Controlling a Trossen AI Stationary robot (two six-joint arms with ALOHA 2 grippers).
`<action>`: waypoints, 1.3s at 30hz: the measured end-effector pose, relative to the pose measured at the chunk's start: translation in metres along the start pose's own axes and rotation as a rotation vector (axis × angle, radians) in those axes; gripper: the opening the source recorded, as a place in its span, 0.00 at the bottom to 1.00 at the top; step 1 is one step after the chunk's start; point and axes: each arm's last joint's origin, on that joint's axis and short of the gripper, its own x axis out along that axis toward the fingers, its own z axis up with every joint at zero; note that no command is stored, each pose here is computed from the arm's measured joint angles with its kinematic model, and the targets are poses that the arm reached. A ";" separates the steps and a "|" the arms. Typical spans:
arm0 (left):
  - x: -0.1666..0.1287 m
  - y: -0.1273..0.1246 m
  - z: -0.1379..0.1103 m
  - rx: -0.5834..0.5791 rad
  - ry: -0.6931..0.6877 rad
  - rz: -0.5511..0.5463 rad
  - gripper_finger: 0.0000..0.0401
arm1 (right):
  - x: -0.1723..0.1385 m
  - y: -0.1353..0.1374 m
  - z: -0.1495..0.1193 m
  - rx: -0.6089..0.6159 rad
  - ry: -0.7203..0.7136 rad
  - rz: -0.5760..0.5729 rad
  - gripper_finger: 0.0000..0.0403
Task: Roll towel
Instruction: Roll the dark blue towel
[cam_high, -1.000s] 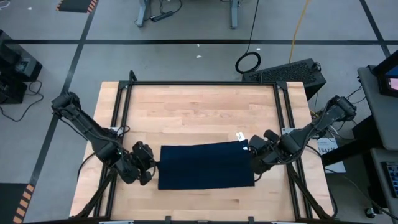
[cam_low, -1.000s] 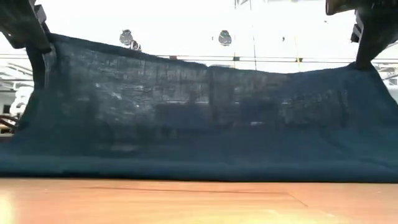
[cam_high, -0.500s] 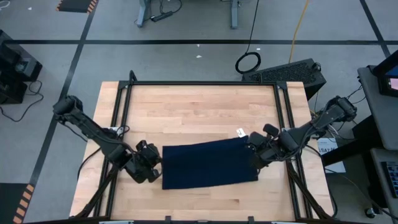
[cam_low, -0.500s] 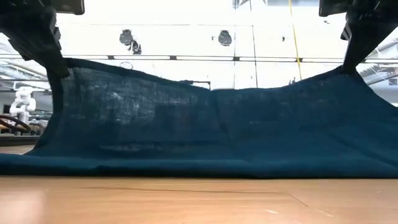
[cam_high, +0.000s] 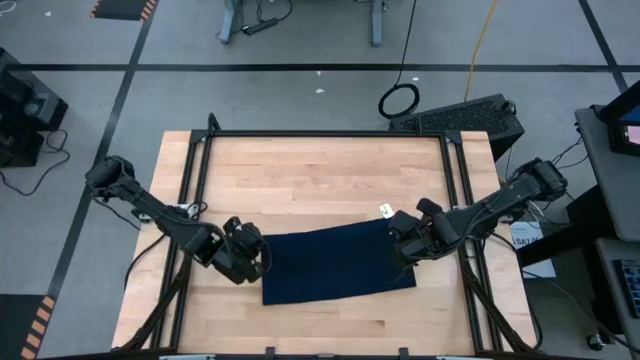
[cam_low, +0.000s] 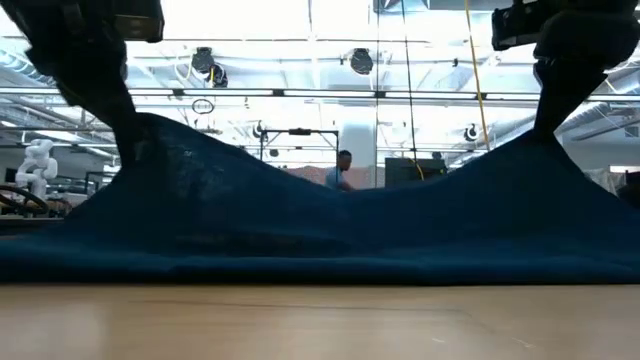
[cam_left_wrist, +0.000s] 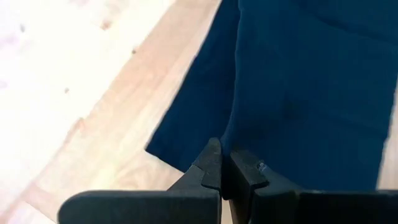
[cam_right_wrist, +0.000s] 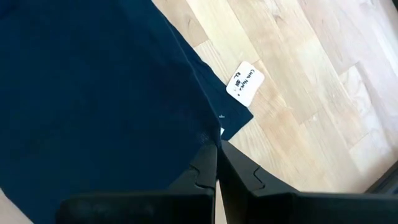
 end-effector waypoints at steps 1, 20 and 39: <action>0.001 0.001 0.001 0.010 -0.002 0.005 0.02 | 0.000 0.001 0.000 0.003 -0.001 0.002 0.00; 0.005 0.004 0.006 0.031 0.064 -0.023 0.02 | 0.000 0.001 0.001 0.005 -0.001 0.006 0.00; 0.005 0.005 0.005 -0.100 0.087 -0.016 0.33 | 0.001 0.002 0.001 0.010 -0.010 0.019 0.00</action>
